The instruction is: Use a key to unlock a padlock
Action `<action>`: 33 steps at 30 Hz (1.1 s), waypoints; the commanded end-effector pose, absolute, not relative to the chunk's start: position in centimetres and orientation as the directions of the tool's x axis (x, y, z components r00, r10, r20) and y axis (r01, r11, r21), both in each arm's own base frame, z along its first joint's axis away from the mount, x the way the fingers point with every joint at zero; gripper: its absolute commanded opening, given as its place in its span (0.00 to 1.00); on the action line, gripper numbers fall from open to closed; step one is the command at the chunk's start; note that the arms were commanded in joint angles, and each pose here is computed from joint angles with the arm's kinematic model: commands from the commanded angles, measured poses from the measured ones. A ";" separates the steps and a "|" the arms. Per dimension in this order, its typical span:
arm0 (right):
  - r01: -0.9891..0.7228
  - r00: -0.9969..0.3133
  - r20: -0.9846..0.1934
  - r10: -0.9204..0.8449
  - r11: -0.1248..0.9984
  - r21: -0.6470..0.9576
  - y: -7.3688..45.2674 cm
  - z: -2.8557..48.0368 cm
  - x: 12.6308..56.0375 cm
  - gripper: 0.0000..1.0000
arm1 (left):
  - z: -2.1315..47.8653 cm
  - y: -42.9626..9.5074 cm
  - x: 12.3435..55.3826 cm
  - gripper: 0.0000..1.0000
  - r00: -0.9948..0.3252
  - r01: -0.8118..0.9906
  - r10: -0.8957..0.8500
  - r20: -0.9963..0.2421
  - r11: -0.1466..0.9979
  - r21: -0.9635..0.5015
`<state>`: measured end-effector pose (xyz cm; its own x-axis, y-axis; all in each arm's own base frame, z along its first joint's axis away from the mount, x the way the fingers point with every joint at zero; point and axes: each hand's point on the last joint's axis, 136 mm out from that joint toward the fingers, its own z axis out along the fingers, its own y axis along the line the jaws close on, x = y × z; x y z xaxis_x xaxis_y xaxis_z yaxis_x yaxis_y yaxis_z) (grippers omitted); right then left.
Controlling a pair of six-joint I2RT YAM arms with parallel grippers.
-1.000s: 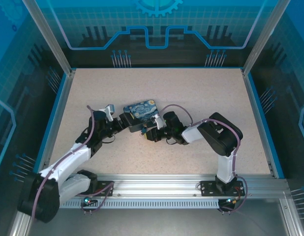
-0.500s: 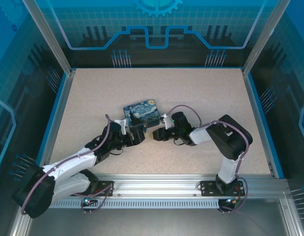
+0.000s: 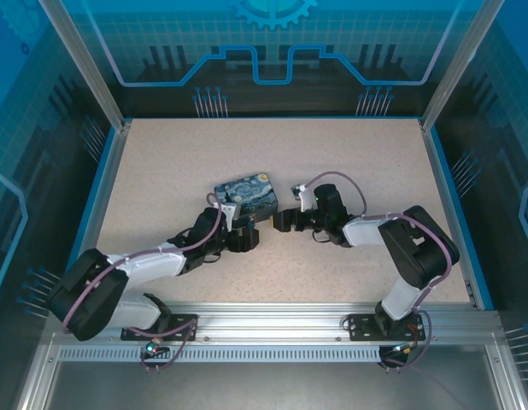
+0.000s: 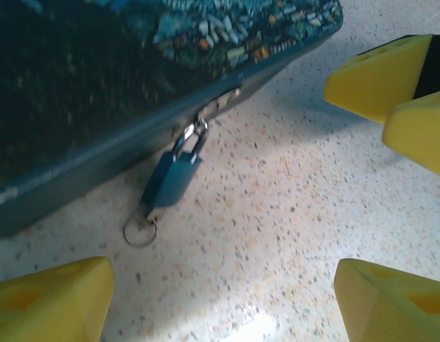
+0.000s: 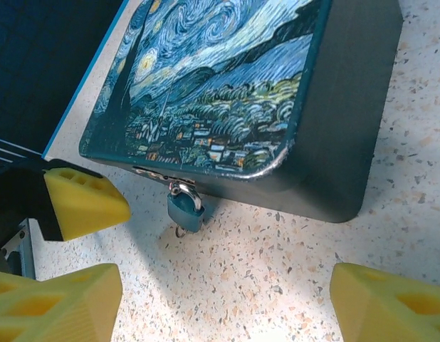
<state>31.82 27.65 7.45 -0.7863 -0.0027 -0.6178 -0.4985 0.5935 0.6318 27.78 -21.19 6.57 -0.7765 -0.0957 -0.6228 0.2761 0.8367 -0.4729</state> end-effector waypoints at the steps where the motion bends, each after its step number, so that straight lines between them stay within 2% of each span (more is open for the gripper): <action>1: -0.499 -0.778 -0.628 0.020 0.589 0.636 27.7 8.6 33.0 0.79 | 8.3 -21.8 30.4 0.83 -0.698 0.340 -0.058 -0.713 0.851 -0.401; 17: -0.496 -0.762 -0.647 0.037 0.608 0.619 27.3 9.4 33.7 0.80 | 5.3 -22.0 33.6 0.82 -0.725 0.279 -0.039 -0.688 0.896 -0.344; 23: -0.493 -0.762 -0.646 0.042 0.609 0.621 26.9 9.4 33.3 0.80 | 4.5 -22.6 34.4 0.77 -0.736 0.258 -0.068 -0.674 0.892 -0.372; 33: -0.485 -0.770 -0.637 0.042 0.611 0.626 26.3 8.9 32.3 0.80 | 4.4 -23.0 35.1 0.62 -0.737 0.240 -0.104 -0.667 0.883 -0.403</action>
<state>32.50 27.08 9.02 -0.7676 0.0316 -0.6401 -0.4975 0.6003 0.6262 33.75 -22.57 3.21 -0.7631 -0.0666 -0.6428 0.2431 0.8921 -0.3809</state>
